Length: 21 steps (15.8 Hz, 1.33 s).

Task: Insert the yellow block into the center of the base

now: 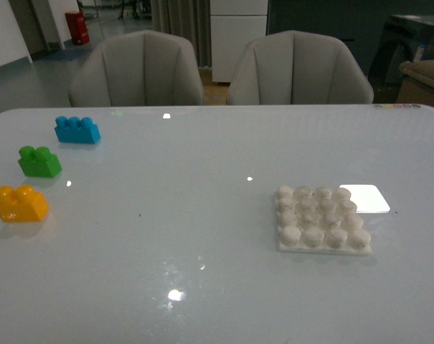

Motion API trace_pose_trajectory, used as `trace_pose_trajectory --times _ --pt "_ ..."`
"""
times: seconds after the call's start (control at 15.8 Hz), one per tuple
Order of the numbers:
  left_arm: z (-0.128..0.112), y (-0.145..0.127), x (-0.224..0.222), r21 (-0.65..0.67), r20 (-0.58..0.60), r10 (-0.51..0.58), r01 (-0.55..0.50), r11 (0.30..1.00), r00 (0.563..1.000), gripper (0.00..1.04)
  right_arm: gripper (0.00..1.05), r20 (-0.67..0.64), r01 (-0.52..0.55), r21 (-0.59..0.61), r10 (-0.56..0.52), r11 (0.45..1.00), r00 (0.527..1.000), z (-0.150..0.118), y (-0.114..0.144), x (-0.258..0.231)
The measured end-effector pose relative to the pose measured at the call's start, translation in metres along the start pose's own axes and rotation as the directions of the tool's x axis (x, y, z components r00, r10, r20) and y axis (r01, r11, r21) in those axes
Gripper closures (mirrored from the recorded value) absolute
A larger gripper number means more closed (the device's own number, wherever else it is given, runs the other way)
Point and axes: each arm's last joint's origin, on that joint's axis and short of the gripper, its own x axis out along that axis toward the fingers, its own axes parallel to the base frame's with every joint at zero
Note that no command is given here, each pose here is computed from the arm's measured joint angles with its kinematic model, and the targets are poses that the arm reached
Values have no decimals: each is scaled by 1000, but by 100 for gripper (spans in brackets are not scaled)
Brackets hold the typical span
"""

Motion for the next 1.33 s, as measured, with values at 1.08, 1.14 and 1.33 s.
trace_pose_trajectory --times 1.08,1.14,1.33 --pt "0 0 0 0 0 0 0 1000 1000 7 6 -7 6 2 -6 1000 1000 0 0 0" --pt "0 0 0 0 0 0 0 1000 1000 7 6 -81 90 32 -87 995 993 0 1 3" --pt "0 0 0 0 0 0 0 1000 1000 7 6 48 177 59 -180 982 983 58 -16 38"
